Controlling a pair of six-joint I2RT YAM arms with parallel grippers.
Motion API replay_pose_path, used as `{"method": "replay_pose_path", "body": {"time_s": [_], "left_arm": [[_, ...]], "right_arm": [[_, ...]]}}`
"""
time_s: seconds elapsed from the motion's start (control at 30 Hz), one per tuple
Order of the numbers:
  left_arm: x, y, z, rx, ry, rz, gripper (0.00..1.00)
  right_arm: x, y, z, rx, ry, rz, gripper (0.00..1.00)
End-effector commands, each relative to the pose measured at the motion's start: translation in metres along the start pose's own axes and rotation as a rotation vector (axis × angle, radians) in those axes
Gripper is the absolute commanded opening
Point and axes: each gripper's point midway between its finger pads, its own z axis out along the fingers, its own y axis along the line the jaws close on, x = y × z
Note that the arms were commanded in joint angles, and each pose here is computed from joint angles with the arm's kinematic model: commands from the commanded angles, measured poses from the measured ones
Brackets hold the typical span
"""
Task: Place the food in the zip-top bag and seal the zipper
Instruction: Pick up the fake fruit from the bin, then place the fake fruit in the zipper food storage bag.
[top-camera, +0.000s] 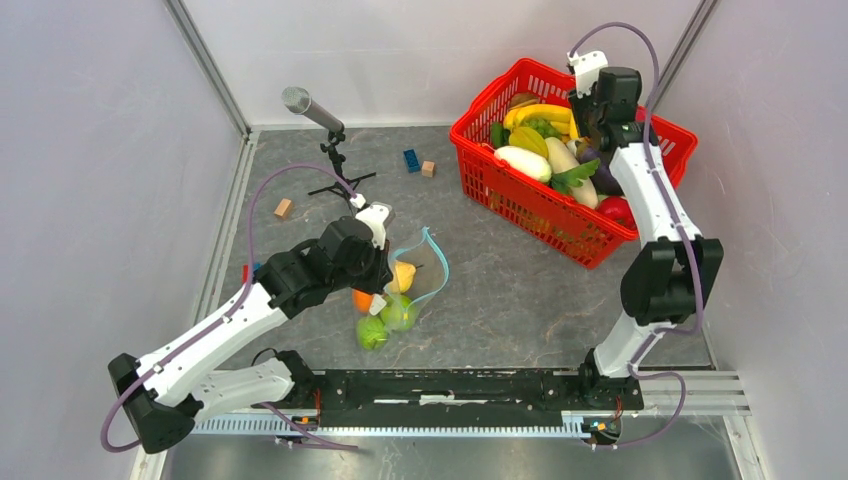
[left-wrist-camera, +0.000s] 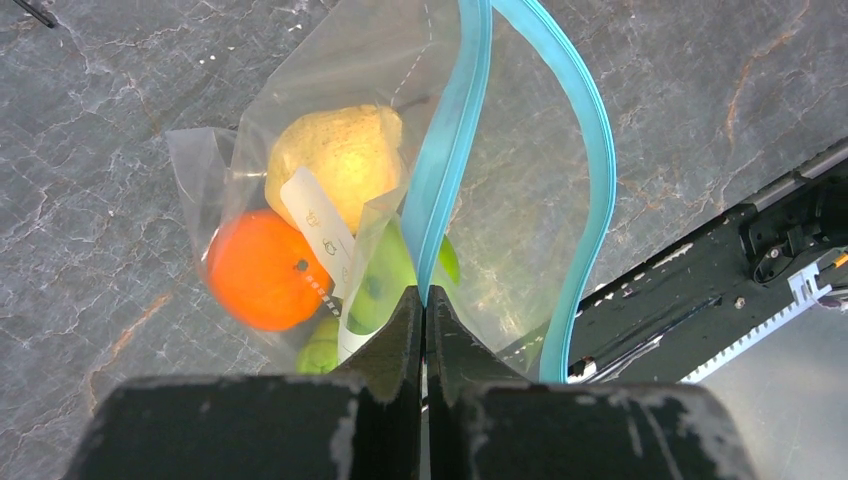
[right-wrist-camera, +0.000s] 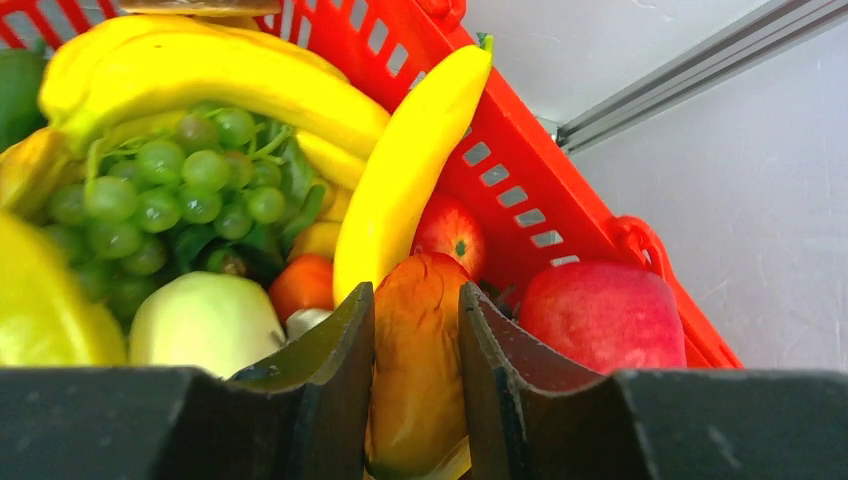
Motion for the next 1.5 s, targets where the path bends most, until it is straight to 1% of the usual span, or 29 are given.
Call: {"method": "replay_pose_path", "body": {"time_s": [0.0, 0.23, 0.33, 0.43, 0.5, 0.57, 0.67, 0.73, 0.8, 0.9, 0.97, 1.07, 1.23, 1.3, 1.47], "left_arm": [[-0.008, 0.001, -0.008, 0.006, -0.045, -0.001, 0.02], [-0.011, -0.002, -0.010, 0.017, -0.050, -0.006, 0.02], [-0.010, -0.002, -0.009, 0.017, -0.048, -0.009, 0.02], [-0.010, -0.002, -0.009, 0.019, -0.049, -0.012, 0.02], [-0.009, -0.003, -0.010, 0.023, -0.046, -0.015, 0.02], [-0.010, -0.004, -0.010, 0.029, -0.055, -0.021, 0.02], [-0.012, -0.006, -0.010, 0.038, -0.064, -0.029, 0.02], [-0.014, -0.007, -0.009, 0.043, -0.071, -0.033, 0.02], [-0.015, -0.008, -0.008, 0.046, -0.075, -0.040, 0.02], [-0.016, -0.010, -0.007, 0.055, -0.077, -0.043, 0.02], [-0.017, -0.011, -0.007, 0.058, -0.082, -0.043, 0.02], [-0.020, -0.012, -0.007, 0.062, -0.085, -0.045, 0.02], [-0.023, -0.016, -0.009, 0.077, -0.093, -0.054, 0.02], [-0.024, -0.019, -0.011, 0.094, -0.093, -0.055, 0.02], [-0.030, -0.032, -0.019, 0.163, -0.102, -0.052, 0.02]], "right_arm": [[-0.038, -0.010, -0.046, 0.013, -0.147, 0.082, 0.20], [-0.068, -0.013, -0.118, -0.008, -0.357, 0.158, 0.20], [-0.080, -0.005, -0.148, -0.071, -0.438, 0.180, 0.21], [-0.083, 0.003, -0.170, -0.122, -0.490, 0.211, 0.21], [-0.088, 0.014, -0.187, -0.194, -0.536, 0.230, 0.20], [-0.097, 0.033, -0.209, -0.318, -0.607, 0.260, 0.20], [-0.109, 0.077, -0.255, -0.606, -0.738, 0.330, 0.21], [-0.108, 0.101, -0.281, -0.748, -0.780, 0.369, 0.21], [-0.100, 0.122, -0.300, -0.849, -0.796, 0.384, 0.21], [-0.087, 0.154, -0.323, -0.977, -0.789, 0.378, 0.22], [-0.075, 0.175, -0.330, -1.046, -0.753, 0.366, 0.23], [-0.055, 0.211, -0.324, -1.095, -0.643, 0.335, 0.23], [-0.022, 0.279, -0.321, -1.194, -0.509, 0.301, 0.23], [-0.010, 0.303, -0.315, -1.196, -0.456, 0.284, 0.23], [0.005, 0.347, -0.308, -1.245, -0.412, 0.302, 0.23]]}}
